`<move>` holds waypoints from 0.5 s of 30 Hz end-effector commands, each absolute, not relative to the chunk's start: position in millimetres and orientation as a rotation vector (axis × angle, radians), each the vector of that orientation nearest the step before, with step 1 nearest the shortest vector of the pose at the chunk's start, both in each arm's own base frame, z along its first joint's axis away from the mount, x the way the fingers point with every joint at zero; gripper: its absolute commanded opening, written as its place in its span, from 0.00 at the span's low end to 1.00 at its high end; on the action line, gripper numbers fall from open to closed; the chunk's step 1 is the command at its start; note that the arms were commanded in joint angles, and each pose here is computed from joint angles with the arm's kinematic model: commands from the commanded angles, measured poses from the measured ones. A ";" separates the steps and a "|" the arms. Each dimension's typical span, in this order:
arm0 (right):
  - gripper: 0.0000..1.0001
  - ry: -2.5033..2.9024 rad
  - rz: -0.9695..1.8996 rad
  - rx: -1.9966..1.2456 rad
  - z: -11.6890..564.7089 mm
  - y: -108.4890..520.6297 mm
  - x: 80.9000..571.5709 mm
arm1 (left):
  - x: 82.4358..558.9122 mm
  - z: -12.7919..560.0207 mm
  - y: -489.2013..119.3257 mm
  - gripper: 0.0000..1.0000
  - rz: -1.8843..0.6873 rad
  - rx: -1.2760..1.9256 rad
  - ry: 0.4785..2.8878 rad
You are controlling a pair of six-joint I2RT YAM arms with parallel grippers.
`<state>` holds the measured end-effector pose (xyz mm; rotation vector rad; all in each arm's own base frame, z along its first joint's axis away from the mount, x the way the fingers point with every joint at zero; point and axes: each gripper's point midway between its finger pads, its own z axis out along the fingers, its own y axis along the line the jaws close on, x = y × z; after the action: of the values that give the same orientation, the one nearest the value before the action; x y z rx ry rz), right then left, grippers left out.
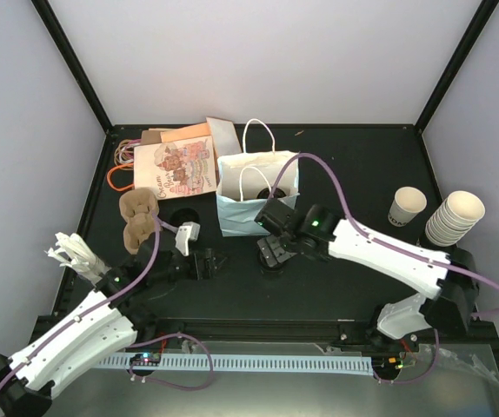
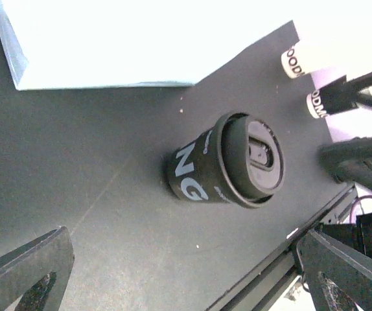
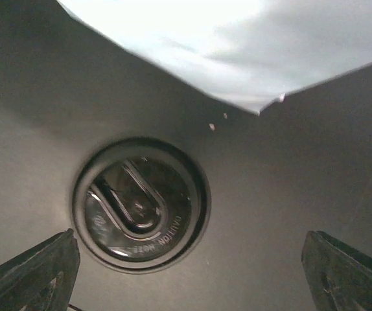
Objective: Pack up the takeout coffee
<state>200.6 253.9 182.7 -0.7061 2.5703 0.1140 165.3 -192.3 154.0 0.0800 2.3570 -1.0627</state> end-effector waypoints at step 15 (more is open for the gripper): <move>1.00 2.711 0.139 -0.574 160.6 273.5 196.6 | 176.0 184.4 -182.1 0.99 -1.007 0.116 2.196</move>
<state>189.0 260.6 152.6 -0.6750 2.7238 0.1060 170.7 -181.7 174.3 0.1081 2.2258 -1.0174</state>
